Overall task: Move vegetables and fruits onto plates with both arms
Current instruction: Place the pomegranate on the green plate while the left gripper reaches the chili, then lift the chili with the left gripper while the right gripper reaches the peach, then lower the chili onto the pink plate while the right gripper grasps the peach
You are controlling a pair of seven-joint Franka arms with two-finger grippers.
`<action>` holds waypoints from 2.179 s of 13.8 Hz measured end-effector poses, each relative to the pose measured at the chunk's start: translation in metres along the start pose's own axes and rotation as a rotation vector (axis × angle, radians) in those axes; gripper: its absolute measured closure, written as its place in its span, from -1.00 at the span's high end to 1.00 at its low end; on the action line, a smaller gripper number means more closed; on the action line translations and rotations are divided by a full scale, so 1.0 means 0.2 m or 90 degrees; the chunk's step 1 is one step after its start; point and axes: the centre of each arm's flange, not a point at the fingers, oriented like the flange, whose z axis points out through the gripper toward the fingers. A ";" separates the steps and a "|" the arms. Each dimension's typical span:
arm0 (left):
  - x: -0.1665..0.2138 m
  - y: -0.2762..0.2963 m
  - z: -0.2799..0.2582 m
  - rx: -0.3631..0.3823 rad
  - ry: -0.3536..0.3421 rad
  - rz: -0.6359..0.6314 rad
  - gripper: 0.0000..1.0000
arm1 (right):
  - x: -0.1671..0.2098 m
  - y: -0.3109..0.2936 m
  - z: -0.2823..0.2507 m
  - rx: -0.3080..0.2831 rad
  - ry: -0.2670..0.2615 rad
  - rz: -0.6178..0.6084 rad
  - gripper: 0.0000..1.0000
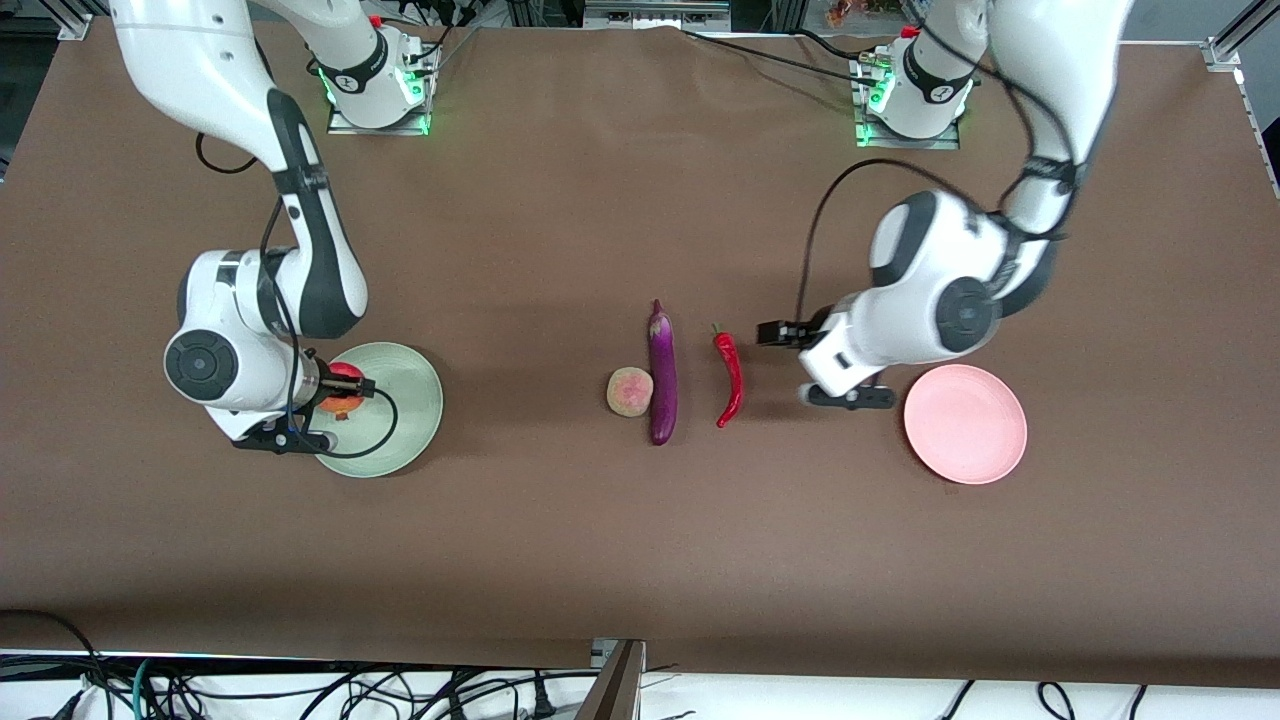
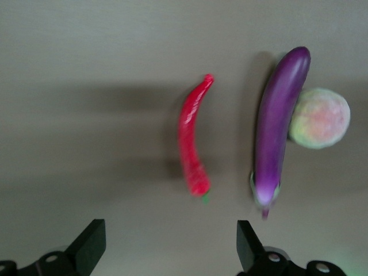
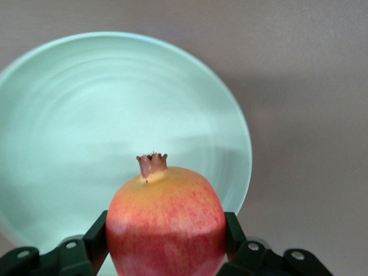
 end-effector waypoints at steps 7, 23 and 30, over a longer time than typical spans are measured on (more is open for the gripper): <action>0.02 0.12 0.61 0.055 0.028 -0.035 0.61 | 0.04 0.00 -0.08 0.046 -0.007 0.029 0.98; 0.21 -0.77 -0.27 0.130 -0.039 -0.008 -0.64 | -0.32 -1.71 -0.43 0.254 0.050 0.225 0.98; 0.36 -1.40 -0.19 0.176 -0.004 0.028 -0.64 | -0.44 -2.00 -0.13 0.243 0.110 0.196 0.98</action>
